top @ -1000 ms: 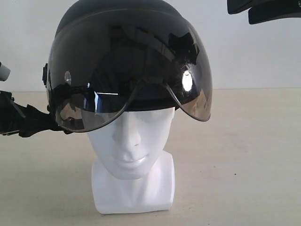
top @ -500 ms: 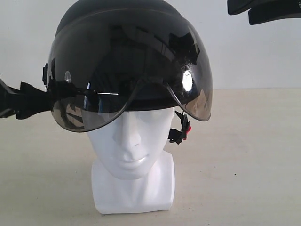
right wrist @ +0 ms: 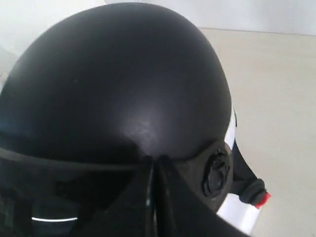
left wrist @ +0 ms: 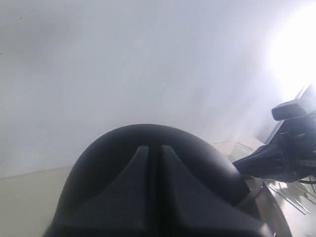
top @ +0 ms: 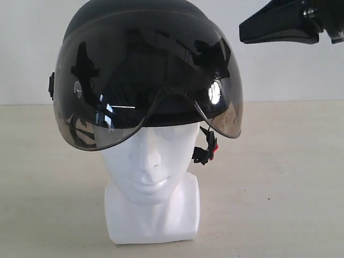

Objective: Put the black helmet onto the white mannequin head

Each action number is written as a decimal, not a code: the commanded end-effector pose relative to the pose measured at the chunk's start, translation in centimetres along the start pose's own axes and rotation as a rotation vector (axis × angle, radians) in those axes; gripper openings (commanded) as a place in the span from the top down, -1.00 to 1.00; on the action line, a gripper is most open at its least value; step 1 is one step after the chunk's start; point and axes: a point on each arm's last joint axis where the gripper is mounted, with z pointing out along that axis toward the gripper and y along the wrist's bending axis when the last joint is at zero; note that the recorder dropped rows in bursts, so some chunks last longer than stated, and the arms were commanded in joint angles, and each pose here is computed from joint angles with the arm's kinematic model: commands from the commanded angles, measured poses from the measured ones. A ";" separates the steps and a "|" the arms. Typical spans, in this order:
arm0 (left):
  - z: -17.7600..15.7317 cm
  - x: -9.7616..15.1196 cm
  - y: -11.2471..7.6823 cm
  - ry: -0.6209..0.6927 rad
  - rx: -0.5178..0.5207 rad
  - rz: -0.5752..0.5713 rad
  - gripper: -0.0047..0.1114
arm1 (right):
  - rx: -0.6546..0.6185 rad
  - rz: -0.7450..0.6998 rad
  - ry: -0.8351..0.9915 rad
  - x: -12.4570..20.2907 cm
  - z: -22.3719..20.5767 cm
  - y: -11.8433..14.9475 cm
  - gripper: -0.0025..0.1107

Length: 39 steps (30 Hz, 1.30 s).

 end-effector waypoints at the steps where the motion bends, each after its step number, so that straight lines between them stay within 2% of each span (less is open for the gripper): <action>1: 1.3 -0.7 -0.3 0.018 0.063 -0.046 0.84 | -0.061 -0.016 -0.096 -0.8 -0.2 0.7 0.96; 5: 2.9 0.2 -0.7 0.082 0.136 -0.067 0.84 | -0.118 -0.003 -0.108 -0.9 -0.3 1.2 0.96; 10: 4.7 2.4 -0.5 0.245 0.131 -0.045 0.84 | -0.136 -0.017 -0.076 -0.6 -0.1 1.5 0.96; 13: 5.3 3.0 -0.6 0.287 0.129 -0.040 0.84 | -0.152 -0.030 -0.049 -0.3 0.2 2.1 0.96; 22: 5.4 3.4 -0.7 0.322 0.133 -0.021 0.84 | -0.150 -0.042 0.023 0.5 1.0 2.7 0.96; 25: 5.4 3.4 -0.8 0.326 0.133 -0.047 0.84 | -0.154 -0.030 0.039 0.6 1.0 2.8 0.96; 33: 5.2 3.6 -1.3 0.352 0.185 -0.069 0.84 | -0.180 0.002 0.075 0.9 1.0 3.1 0.96; 39: 5.0 3.7 -1.6 0.371 0.224 -0.076 0.84 | -0.208 -0.030 0.132 1.7 1.7 4.3 0.96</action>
